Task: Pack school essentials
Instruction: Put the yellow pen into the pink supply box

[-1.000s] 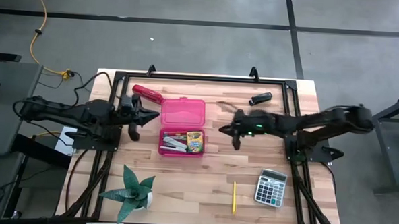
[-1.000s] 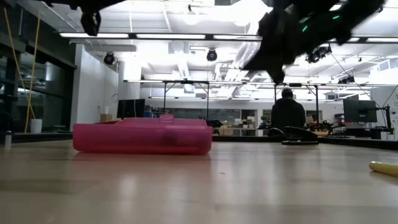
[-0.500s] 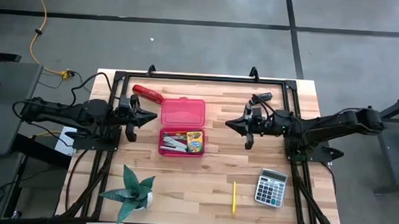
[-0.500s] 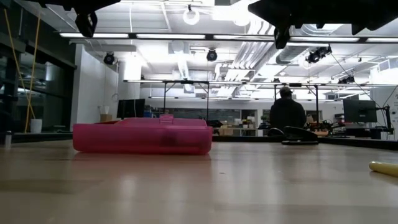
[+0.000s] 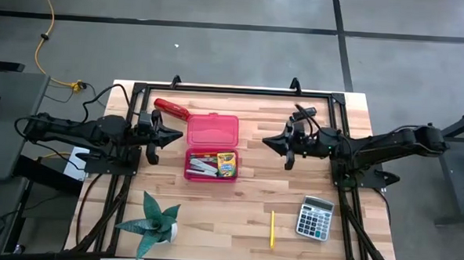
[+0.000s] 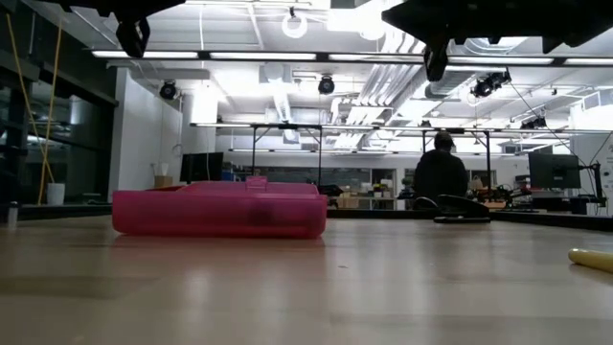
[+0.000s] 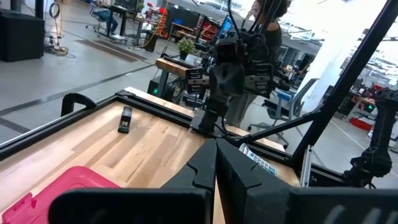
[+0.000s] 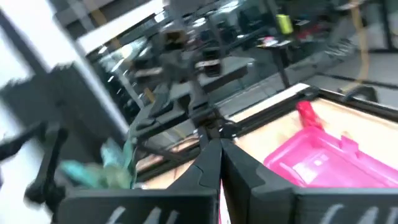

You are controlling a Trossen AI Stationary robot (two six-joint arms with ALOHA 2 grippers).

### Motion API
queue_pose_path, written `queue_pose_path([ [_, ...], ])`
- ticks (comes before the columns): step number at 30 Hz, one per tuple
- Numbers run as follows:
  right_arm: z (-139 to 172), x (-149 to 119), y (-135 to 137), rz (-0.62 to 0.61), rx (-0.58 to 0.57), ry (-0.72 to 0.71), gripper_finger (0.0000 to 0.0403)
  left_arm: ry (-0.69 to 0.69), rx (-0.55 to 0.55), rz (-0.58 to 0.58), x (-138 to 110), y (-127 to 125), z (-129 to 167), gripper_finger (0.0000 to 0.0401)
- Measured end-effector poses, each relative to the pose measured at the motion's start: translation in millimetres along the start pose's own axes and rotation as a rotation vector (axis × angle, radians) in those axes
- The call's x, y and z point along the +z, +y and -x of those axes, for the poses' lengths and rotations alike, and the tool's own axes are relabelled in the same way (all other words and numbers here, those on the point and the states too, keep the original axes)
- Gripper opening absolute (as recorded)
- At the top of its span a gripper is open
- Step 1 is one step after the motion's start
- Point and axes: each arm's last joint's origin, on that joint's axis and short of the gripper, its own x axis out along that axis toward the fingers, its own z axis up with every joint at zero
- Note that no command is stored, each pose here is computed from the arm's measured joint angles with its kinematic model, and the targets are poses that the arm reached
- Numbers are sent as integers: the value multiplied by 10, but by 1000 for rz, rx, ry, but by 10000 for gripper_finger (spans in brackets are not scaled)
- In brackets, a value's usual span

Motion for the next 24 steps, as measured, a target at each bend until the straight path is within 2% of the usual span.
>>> queue_pose_path([
  [4,0,-11,-30,-136,-72,-12,6,0,0,8,0,0,0,0],
  [7,8,-103,-18,-270,-71,81,34,0,0,8,0,0,0,0],
  [11,77,-356,152,-433,-51,313,96,0,0,8,0,0,0,0],
  [13,157,-508,304,-516,-18,468,126,0,0,8,-1,0,0,0],
  [17,386,-785,622,-700,-32,730,174,0,0,8,-1,0,0,0],
  [21,520,-969,928,-836,-55,907,191,0,0,8,-1,0,0,0],
  [24,474,-1007,1184,-814,-69,1065,193,0,0,7,-1,0,0,0],
])
